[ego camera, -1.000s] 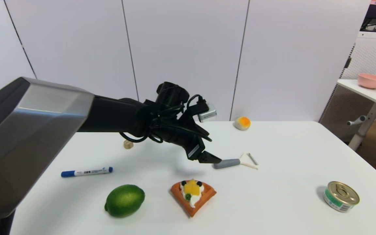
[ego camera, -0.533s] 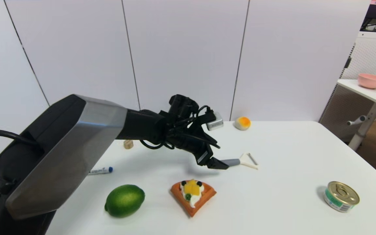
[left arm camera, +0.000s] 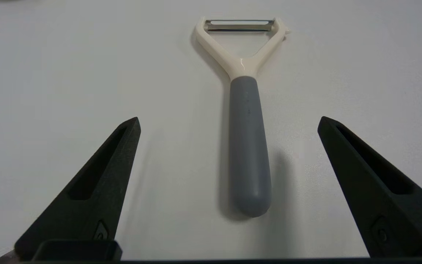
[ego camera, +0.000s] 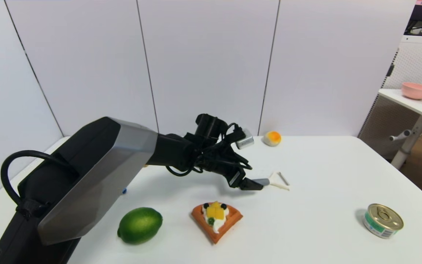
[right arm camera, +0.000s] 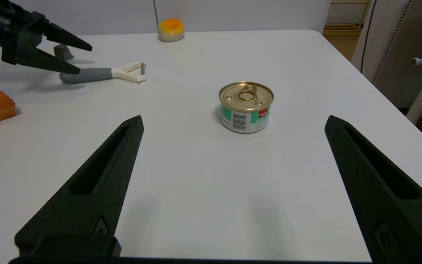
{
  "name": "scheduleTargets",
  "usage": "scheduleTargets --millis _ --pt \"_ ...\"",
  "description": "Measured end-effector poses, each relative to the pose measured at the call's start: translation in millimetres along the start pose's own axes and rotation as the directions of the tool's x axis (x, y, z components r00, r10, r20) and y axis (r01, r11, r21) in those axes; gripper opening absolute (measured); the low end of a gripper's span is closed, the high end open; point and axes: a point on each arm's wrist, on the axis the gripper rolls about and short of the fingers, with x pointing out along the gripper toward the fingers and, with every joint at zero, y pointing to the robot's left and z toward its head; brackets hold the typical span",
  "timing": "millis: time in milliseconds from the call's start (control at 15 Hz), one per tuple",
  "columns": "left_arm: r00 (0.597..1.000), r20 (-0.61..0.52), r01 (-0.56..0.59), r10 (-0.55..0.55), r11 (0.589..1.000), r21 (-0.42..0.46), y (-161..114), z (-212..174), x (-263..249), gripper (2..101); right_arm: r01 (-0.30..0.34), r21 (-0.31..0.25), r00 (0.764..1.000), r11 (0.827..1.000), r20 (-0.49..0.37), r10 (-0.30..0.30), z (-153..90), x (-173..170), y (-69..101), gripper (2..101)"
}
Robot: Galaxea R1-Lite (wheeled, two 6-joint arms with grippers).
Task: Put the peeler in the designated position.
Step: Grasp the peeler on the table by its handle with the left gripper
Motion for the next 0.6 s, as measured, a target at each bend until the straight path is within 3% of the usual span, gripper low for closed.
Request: scheduleTargets --millis 600 --pt "1.000 -0.018 0.008 -0.008 1.000 -0.011 1.0 -10.0 8.1 97.9 0.000 0.000 1.000 1.000 -0.001 0.000 0.0 0.0 0.0 98.0"
